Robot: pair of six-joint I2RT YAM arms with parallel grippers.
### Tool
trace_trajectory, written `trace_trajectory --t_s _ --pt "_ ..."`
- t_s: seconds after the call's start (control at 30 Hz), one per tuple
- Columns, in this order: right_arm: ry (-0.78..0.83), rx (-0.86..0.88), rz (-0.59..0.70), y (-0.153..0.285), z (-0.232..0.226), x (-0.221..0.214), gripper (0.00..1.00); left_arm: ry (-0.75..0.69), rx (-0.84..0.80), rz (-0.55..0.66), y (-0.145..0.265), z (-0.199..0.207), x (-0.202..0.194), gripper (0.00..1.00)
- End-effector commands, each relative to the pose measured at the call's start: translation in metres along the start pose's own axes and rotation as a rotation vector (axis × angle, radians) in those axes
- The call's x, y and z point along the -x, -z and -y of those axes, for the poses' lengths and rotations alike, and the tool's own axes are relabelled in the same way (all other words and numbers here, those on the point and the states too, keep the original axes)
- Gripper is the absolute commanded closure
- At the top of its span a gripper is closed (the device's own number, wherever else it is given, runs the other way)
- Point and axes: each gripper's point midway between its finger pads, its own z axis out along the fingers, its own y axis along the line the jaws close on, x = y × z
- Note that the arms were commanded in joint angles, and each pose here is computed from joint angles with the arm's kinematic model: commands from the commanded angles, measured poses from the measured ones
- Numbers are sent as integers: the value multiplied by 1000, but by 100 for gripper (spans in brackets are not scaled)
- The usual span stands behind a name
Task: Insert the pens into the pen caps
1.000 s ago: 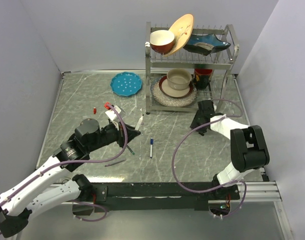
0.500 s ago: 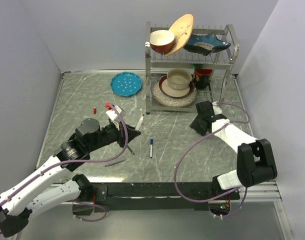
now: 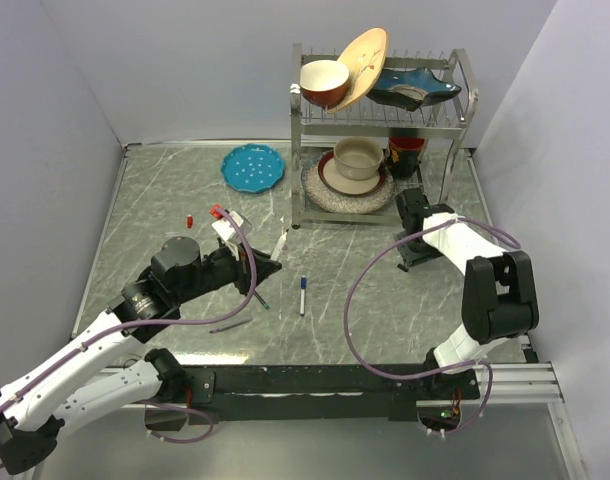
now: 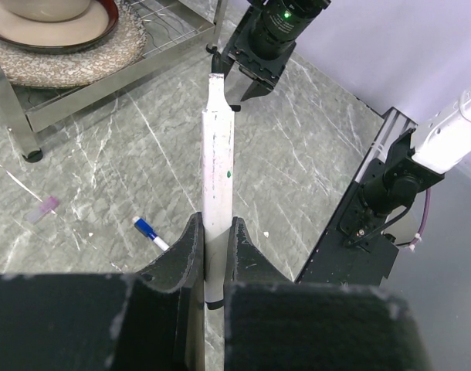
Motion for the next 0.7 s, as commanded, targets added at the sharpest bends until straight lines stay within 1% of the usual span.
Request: trace_trajectory --t_s 0.0,0.07,0.3,0.57,0.67 --pt "-134 -32 68 1 8 22 44 -28 -38 34 1 7 11 99" --pt "-133 -53 46 -6 10 18 44 -29 -38 34 1 7 11 99" --pt "-163 -103 27 -20 17 12 44 -31 -35 29 0 6 9 99" --pt "-149 -164 -2 -37 23 0 44 -32 -32 19 -3 5 7 99" --pt "-143 -189 -2 -41 27 -1 47 -31 -31 15 -4 4 6 99"
